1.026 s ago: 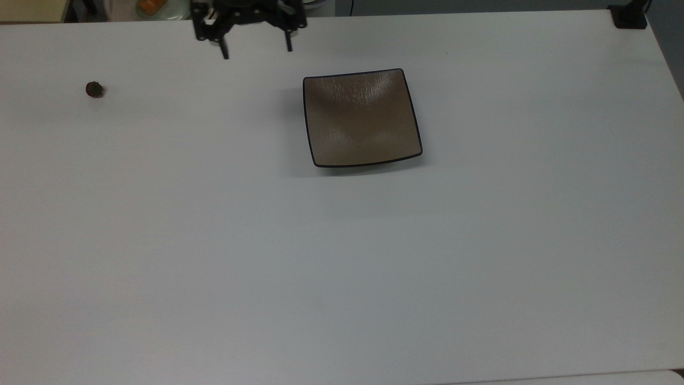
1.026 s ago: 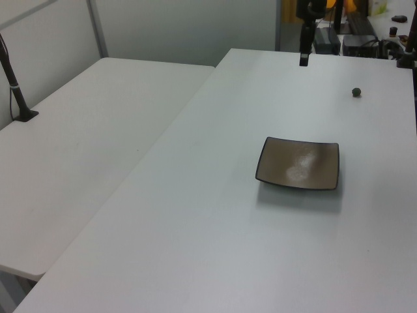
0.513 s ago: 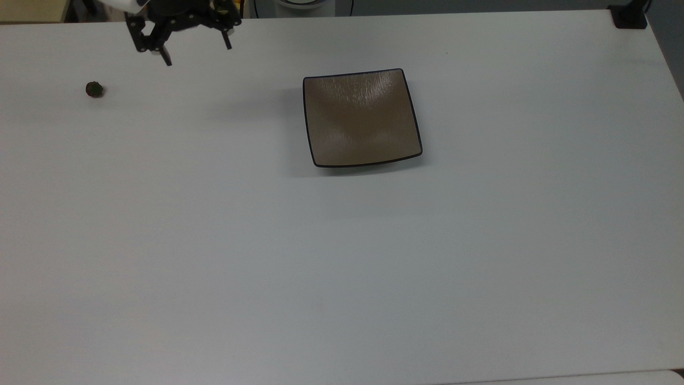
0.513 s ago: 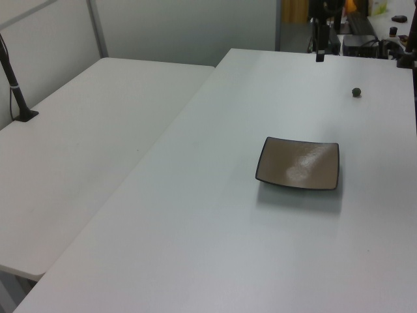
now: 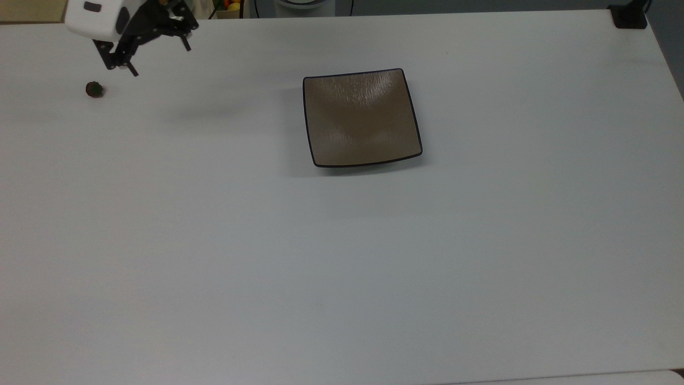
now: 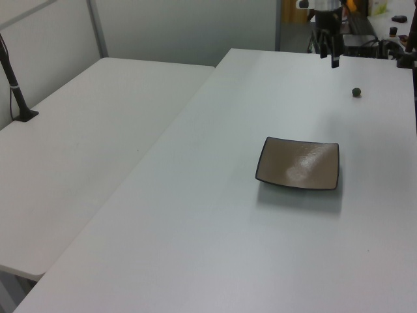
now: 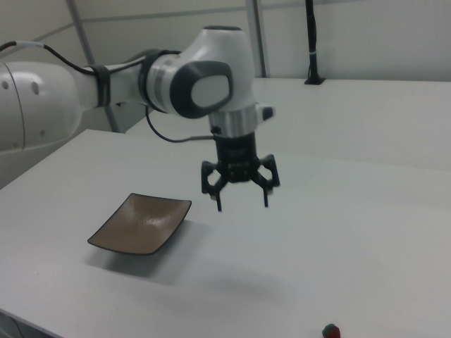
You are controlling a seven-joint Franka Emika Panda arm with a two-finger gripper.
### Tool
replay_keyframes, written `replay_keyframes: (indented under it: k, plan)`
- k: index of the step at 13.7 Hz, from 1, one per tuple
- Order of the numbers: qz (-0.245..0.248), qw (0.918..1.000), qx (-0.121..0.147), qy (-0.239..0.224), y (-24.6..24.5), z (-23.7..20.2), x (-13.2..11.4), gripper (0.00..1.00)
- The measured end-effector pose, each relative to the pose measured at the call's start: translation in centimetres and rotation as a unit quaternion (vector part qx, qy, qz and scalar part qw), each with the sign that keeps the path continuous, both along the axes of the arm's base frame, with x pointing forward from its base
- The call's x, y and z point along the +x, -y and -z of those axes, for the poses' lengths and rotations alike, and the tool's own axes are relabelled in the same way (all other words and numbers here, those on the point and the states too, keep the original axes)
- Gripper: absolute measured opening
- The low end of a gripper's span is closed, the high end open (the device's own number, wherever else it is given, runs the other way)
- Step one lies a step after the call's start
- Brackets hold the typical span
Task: Strawberries on a ceramic plate
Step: 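Lower the gripper around the strawberry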
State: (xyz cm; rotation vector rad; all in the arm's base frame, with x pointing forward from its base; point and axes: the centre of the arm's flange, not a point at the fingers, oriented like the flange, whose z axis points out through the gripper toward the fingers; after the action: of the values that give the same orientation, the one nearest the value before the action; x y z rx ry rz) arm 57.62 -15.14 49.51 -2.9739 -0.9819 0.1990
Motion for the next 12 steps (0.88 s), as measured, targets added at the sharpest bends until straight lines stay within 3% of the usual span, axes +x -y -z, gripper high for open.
replay_keyframes:
  k: [7,10,12]
  plan:
    - [-0.030,0.9991,0.006,-0.028,7.0,7.2,-2.0,1.00]
    - [-0.042,0.9987,-0.003,-0.026,9.1,10.6,-2.4,1.00]
    - [-0.057,0.9973,-0.023,-0.039,11.7,11.5,-3.2,1.00]
